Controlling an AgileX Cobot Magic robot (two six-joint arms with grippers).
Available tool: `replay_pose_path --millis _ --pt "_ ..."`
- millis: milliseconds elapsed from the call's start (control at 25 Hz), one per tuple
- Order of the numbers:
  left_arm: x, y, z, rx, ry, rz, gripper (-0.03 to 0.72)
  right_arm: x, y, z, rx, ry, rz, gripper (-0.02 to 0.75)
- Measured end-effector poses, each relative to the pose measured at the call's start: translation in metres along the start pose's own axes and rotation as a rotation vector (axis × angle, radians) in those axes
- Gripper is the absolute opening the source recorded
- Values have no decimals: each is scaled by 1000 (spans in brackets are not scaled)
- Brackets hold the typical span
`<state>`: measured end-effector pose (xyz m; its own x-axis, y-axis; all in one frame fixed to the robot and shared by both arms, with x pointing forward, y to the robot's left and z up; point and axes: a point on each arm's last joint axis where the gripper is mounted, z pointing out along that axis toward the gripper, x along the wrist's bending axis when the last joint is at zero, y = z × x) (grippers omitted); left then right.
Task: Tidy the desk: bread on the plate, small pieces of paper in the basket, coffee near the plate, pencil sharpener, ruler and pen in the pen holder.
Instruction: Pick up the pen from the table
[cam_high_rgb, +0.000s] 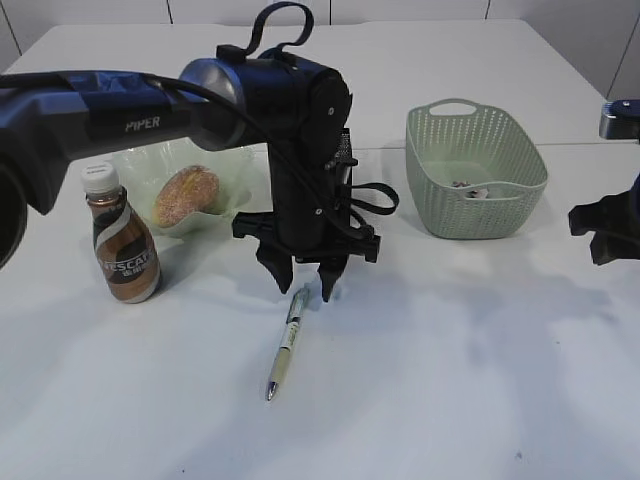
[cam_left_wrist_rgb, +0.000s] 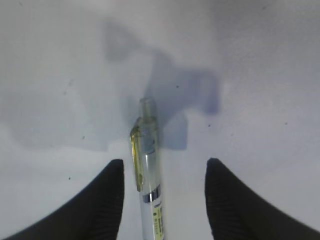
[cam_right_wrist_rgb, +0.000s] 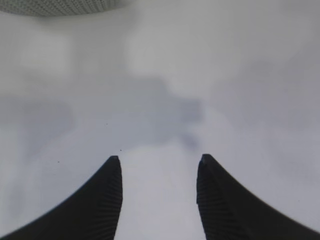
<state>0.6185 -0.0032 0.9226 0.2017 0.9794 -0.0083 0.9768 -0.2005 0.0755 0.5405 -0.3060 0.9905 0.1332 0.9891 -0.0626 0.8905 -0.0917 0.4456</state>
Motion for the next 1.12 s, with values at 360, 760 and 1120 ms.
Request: replay_pose_path --millis 360,760,1120 --pt "2 1 1 -12 26 -2 363 0 0 0 0 0 0 392" --pt "-9 -5 1 -5 17 6 361 0 0 0 1 2 3 392" --pt "-2 -16 -16 -30 74 42 354 0 0 0 2 5 8 392"
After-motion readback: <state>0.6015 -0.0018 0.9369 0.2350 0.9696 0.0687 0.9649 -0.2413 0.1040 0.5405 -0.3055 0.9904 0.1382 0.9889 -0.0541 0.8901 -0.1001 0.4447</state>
